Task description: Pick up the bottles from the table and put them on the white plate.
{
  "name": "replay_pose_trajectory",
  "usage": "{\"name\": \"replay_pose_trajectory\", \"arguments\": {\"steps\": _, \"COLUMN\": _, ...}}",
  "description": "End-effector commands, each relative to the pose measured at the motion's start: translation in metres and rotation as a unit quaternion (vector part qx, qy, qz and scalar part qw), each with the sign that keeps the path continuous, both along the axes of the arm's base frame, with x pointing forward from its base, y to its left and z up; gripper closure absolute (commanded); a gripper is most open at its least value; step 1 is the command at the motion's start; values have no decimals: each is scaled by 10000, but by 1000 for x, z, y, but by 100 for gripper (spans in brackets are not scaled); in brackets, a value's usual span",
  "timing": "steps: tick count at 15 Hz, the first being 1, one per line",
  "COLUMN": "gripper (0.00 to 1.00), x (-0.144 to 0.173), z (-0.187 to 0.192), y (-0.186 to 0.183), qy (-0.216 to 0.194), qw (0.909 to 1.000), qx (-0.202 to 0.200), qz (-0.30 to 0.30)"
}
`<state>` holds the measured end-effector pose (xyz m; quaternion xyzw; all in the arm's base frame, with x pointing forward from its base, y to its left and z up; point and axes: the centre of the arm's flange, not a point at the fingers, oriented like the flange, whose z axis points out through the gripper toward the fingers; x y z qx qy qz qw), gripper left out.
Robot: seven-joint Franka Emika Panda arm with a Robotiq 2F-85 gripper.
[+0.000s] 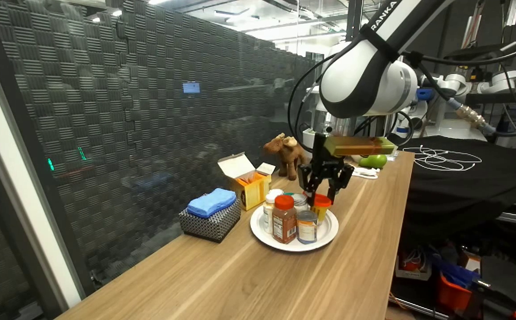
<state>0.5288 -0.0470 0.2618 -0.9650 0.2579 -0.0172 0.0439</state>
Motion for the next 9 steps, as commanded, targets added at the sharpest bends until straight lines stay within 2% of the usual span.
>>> {"name": "replay_pose_trajectory", "arguments": {"steps": 1, "gripper": 71, "x": -6, "z": 2, "y": 5, "qy": -39, "qw": 9998, "qx": -34, "qz": 181}}
{"name": "replay_pose_trajectory", "arguments": {"steps": 7, "gripper": 71, "x": -11, "z": -13, "y": 13, "qy": 107, "qw": 9993, "qx": -25, "qz": 351}}
{"name": "replay_pose_trajectory", "arguments": {"steps": 8, "gripper": 67, "x": -12, "z": -14, "y": 13, "qy": 109, "qw": 9993, "qx": -26, "qz": 360}}
{"name": "replay_pose_trajectory", "arguments": {"steps": 9, "gripper": 52, "x": -12, "z": -13, "y": 14, "qy": 99, "qw": 9993, "qx": -31, "qz": 370}}
